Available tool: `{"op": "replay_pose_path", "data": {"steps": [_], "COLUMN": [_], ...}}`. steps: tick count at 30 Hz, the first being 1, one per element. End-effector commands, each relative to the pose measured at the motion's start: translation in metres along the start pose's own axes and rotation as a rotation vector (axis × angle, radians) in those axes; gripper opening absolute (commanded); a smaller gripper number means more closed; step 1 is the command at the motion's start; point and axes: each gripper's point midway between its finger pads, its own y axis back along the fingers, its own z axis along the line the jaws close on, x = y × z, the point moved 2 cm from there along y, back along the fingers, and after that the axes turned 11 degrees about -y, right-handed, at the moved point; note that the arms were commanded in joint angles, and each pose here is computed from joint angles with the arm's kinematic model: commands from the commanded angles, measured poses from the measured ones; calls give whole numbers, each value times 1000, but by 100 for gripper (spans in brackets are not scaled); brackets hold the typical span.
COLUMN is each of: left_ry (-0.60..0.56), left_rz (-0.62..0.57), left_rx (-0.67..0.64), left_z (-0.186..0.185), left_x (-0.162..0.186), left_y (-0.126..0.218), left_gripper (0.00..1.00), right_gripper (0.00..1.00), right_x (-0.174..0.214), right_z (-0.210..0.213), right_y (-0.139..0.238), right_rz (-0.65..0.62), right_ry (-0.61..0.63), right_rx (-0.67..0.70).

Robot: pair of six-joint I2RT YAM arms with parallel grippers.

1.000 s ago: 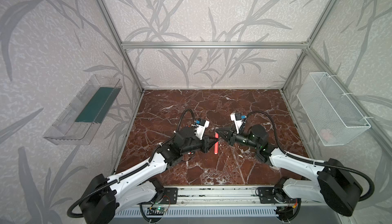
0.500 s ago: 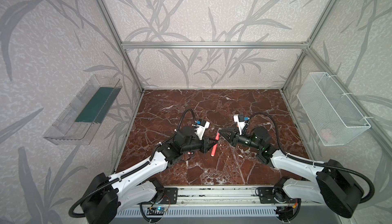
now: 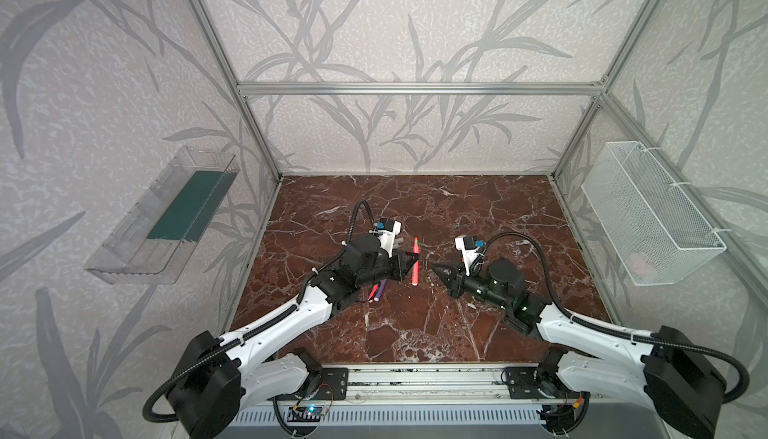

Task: Insert the pens into the pen caps
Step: 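Open the right gripper off the capped pink marker and draw it back, then lower the pink marker with the left gripper while the right arm moves away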

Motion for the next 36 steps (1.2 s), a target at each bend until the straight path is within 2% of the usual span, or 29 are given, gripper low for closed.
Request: {"op": "replay_pose_path", "data": {"steps": [1, 6, 11, 16, 19, 23, 25, 29, 33, 36], "left_ry": [-7, 3, 34, 47, 54, 34, 30, 9, 5, 7], "left_rz": [-7, 66, 175, 263, 306, 324, 325, 296, 208, 143], "left_rx": [-65, -213, -290, -339, -341, -321, -316, -360, -495, -539], "left_z": [6, 32, 51, 63, 63, 55, 52, 57, 74, 84], "left_x": [-5, 5, 25, 44, 53, 56, 56, 47, 27, 13], "left_y": [4, -5, -27, -44, -54, -65, -68, -59, -23, 4], "left_gripper": [0, 0, 0, 0, 0, 0, 0, 0, 0, 0], "right_gripper": [0, 0, 0, 1, 5, 7, 11, 25, 34, 41], "right_x": [-9, -12, -13, -15, -15, -18, -18, -21, -27, -34], "right_z": [-9, -15, -23, -28, -32, -37, -42, -50, -51, -48], "right_y": [9, 15, 20, 23, 25, 26, 26, 20, 6, -6], "right_rz": [-55, -71, -84, -97, -105, -115, -113, -106, -81, -74], "right_ry": [6, 9, 7, 14, 22, 28, 25, 30, 72, 98], "right_rx": [77, 127, 181, 221, 244, 282, 317, 380, 415, 422]}}
